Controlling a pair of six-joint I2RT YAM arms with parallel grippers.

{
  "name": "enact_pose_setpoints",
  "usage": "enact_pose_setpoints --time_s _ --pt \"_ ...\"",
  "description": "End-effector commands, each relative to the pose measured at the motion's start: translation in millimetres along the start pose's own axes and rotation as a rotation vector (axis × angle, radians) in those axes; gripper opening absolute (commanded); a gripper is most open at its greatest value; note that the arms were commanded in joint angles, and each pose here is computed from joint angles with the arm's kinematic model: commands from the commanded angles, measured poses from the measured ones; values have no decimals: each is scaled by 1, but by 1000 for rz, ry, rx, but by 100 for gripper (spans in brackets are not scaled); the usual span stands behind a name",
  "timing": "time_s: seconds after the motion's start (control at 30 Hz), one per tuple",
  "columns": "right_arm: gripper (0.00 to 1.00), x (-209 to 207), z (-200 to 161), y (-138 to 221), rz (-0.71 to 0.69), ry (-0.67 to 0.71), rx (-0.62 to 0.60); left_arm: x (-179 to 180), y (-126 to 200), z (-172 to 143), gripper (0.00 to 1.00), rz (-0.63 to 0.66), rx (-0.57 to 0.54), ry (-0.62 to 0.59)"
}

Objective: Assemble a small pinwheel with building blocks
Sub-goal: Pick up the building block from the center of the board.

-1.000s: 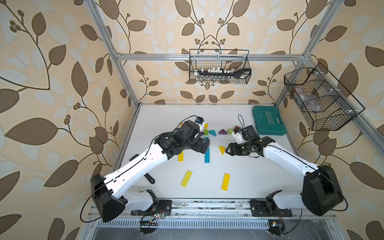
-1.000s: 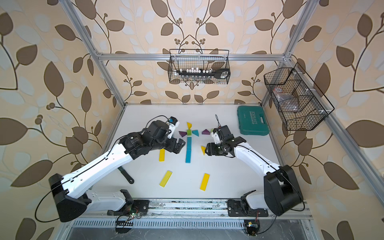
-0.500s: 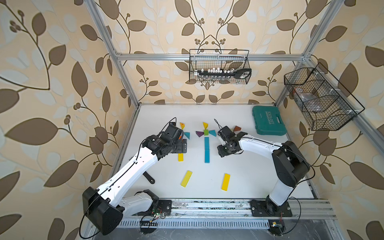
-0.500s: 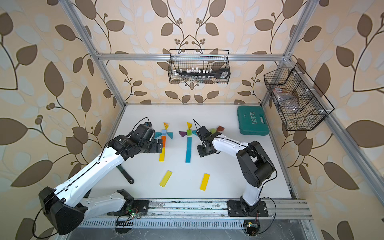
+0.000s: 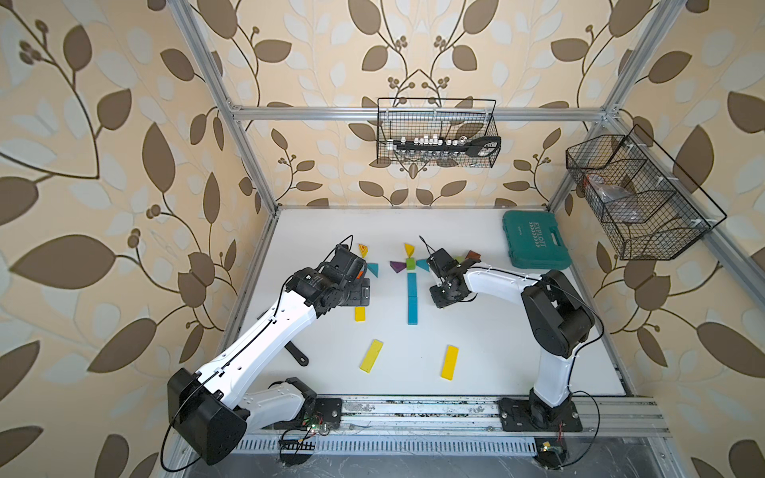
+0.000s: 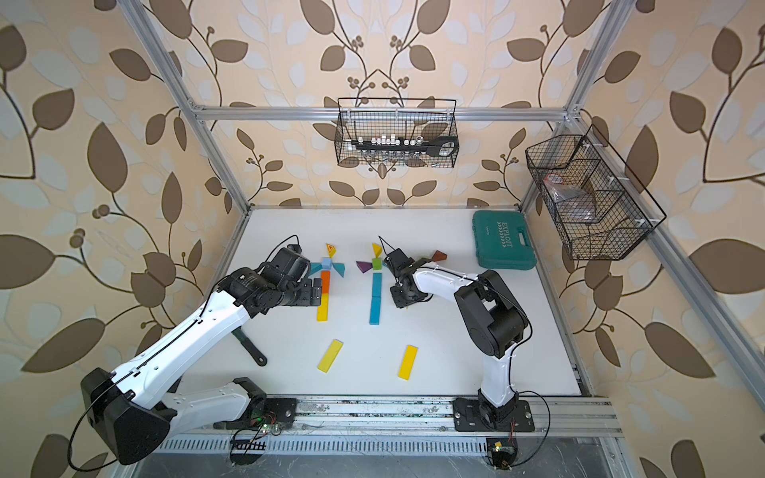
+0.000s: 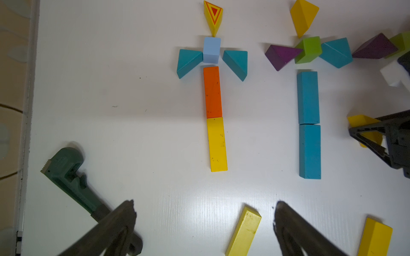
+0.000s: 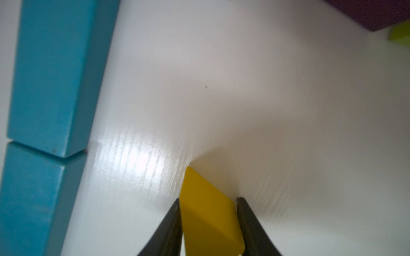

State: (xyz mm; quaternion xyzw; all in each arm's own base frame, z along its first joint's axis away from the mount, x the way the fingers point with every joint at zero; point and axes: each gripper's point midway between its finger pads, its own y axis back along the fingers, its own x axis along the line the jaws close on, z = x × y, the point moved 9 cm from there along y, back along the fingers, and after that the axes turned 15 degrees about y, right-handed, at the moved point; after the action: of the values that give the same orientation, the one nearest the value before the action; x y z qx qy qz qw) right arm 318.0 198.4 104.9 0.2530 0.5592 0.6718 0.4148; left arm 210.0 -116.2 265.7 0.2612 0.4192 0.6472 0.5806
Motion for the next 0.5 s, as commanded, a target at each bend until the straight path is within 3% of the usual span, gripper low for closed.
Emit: enact_pose_setpoints --time_s 0.0,0.2,0.47 --pt "37 1 4 -3 -5 9 15 8 5 1 99 22 -24 -2" --pt "14 -3 13 18 -13 1 14 8 5 0 99 24 -26 -7" --pt "9 -57 51 69 -72 -115 -108 7 -1 1 99 45 -12 -17"
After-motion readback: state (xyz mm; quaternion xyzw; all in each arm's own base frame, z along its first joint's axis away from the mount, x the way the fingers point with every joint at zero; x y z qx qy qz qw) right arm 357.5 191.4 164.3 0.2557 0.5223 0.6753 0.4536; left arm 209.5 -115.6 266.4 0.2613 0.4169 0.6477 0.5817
